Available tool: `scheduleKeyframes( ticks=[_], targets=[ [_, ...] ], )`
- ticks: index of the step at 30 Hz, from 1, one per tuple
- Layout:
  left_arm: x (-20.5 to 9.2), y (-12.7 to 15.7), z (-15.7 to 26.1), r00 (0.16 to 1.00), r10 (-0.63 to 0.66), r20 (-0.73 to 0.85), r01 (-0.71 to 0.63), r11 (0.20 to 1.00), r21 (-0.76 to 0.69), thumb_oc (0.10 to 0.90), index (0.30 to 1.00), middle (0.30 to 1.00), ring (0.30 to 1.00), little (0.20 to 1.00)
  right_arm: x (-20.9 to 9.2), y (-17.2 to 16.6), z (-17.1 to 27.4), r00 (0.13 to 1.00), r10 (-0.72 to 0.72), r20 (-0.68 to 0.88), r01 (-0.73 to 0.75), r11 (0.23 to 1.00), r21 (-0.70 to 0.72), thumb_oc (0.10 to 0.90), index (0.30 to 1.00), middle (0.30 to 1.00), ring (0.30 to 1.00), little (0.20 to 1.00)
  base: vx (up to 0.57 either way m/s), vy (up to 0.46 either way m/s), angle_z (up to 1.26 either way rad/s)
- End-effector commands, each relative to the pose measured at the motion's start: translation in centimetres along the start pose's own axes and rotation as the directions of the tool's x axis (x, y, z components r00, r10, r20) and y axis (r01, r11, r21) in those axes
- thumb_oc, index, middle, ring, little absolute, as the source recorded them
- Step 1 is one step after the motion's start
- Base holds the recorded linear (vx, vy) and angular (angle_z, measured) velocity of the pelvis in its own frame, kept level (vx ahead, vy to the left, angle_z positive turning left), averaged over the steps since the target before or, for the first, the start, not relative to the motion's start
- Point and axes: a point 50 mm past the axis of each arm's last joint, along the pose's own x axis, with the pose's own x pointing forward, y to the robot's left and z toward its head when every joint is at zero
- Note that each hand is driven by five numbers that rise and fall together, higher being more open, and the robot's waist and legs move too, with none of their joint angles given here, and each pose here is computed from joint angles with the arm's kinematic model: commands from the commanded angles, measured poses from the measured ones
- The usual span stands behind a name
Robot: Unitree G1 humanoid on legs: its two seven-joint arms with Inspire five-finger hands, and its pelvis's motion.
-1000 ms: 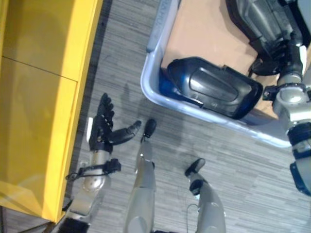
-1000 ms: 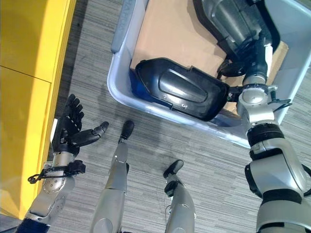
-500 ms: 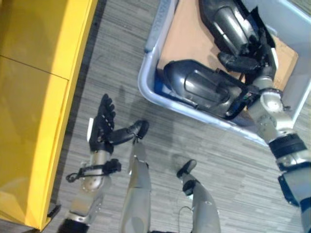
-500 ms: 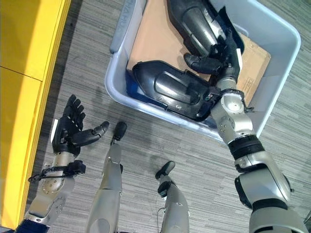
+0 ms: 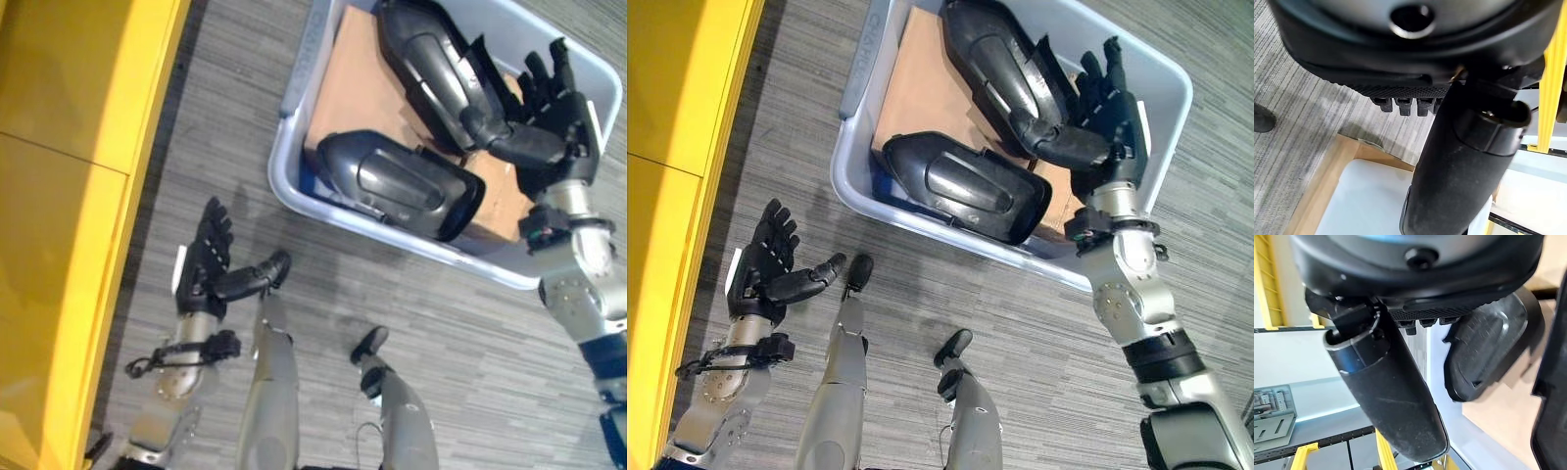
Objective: Move parts from the plastic box to the shelf.
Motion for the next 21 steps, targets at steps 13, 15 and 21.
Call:
scheduleKeyframes(
  ticks=[13,15,21],
  targets=[
    [0.3,-1.1,4.6,0.953,-0.080,0.292,0.061,0.995,0.074,0.900,1.000,1.000,1.000,1.000,2.2,0.2,11.6,0.844,0.268,0.465,0.394,0.279,-0.876,0.900,1.000,1.000,1.000,1.000,0.00,-0.001,0.00],
    [0.4,-1.3,4.9,0.947,-0.091,0.309,0.067,0.994,0.087,0.900,1.000,1.000,1.000,1.000,2.5,0.3,11.8,0.838,0.302,0.454,0.420,0.174,-0.891,0.900,1.000,1.000,1.000,1.000,0.00,0.000,0.00],
    [0.7,-1.7,4.7,0.943,-0.100,0.317,0.065,0.991,0.117,0.900,1.000,1.000,1.000,1.000,3.4,-1.3,11.8,0.860,0.337,0.383,0.463,-0.202,-0.863,0.900,1.000,1.000,1.000,1.000,-0.01,0.000,0.01]
  ],
)
